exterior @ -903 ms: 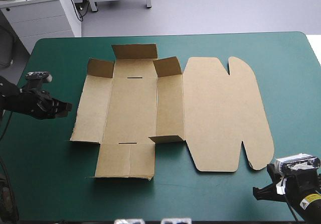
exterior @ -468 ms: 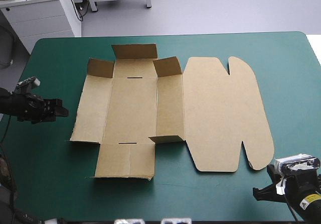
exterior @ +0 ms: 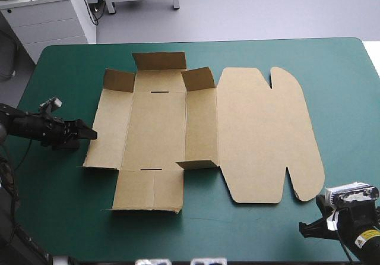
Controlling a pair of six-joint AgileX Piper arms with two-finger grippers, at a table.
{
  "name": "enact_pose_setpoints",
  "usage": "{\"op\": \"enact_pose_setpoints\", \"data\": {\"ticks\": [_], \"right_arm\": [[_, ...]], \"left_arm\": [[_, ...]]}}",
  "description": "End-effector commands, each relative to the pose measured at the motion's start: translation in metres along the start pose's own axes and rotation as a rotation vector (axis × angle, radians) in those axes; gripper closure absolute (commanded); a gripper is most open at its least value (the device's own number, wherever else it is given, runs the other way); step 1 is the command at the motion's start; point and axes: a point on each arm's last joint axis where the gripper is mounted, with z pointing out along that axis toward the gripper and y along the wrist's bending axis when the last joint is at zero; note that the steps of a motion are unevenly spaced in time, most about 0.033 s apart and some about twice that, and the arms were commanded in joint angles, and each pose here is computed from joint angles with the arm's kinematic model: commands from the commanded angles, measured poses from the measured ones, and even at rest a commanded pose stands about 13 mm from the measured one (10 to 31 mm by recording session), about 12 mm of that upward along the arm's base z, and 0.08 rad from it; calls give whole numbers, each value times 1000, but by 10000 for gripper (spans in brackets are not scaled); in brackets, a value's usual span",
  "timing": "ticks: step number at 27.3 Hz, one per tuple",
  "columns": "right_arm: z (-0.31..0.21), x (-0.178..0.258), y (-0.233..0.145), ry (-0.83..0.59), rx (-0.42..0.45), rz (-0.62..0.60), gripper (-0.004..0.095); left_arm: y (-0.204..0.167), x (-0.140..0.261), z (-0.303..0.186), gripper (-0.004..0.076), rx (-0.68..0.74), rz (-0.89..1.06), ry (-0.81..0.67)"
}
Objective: Fold the box
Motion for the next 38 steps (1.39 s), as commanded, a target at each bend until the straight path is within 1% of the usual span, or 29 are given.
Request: {"op": "enact_pose_setpoints", "data": {"ticks": [1, 8, 11, 12, 13, 15, 18, 19, 21, 22, 26, 28, 31, 33, 34, 36, 38], "right_arm": [[-5, -12, 0, -75, 5, -12, 922], [-5, -12, 0, -77, 4, -10, 922], [-5, -12, 0, -77, 4, -10, 922], [-5, -12, 0, -77, 4, -10, 922], [-5, -12, 0, -77, 4, -10, 922], [-5, -12, 0, -75, 4, -10, 922], [-5, -12, 0, -75, 4, -10, 922], [-5, -12, 0, -75, 4, -10, 922], [-5, -12, 0, -75, 4, -10, 922], [-5, -12, 0, -75, 4, -10, 922], [-5, -12, 0, -77, 4, -10, 922], [-5, -12, 0, -75, 4, -10, 922], [-5, -12, 0, -75, 4, -10, 922], [-5, -12, 0, -75, 4, -10, 922], [-5, -12, 0, -75, 4, -10, 922], [-5, -12, 0, -75, 4, -10, 922], [-5, -12, 0, -75, 4, -10, 922]], "left_arm": [[-25, -5, 0, 140, 99, 49, 24], [-45, -7, 37, 140, 141, 112, 141], [-51, -7, 44, 144, 145, 127, 163], [-51, -7, 44, 158, 145, 129, 165], [-51, -7, 44, 188, 145, 126, 165], [-50, -6, 44, 283, 137, 105, 170], [-49, -6, 44, 490, 131, 102, 173], [-49, -6, 44, 584, 131, 102, 173], [-49, -6, 44, 703, 135, 125, 171], [-50, -6, 44, 727, 141, 155, 166], [-51, -8, 44, 731, 156, 160, 139], [-51, -12, 44, 731, 149, 149, 100], [-54, -12, 47, 731, 152, 157, 106], [-66, -12, 48, 731, 211, 206, 118], [-72, -14, 47, 731, 214, 236, 110], [-88, -19, 42, 731, 198, 304, 100], [-112, -27, 34, 731, 144, 416, 98]]}}
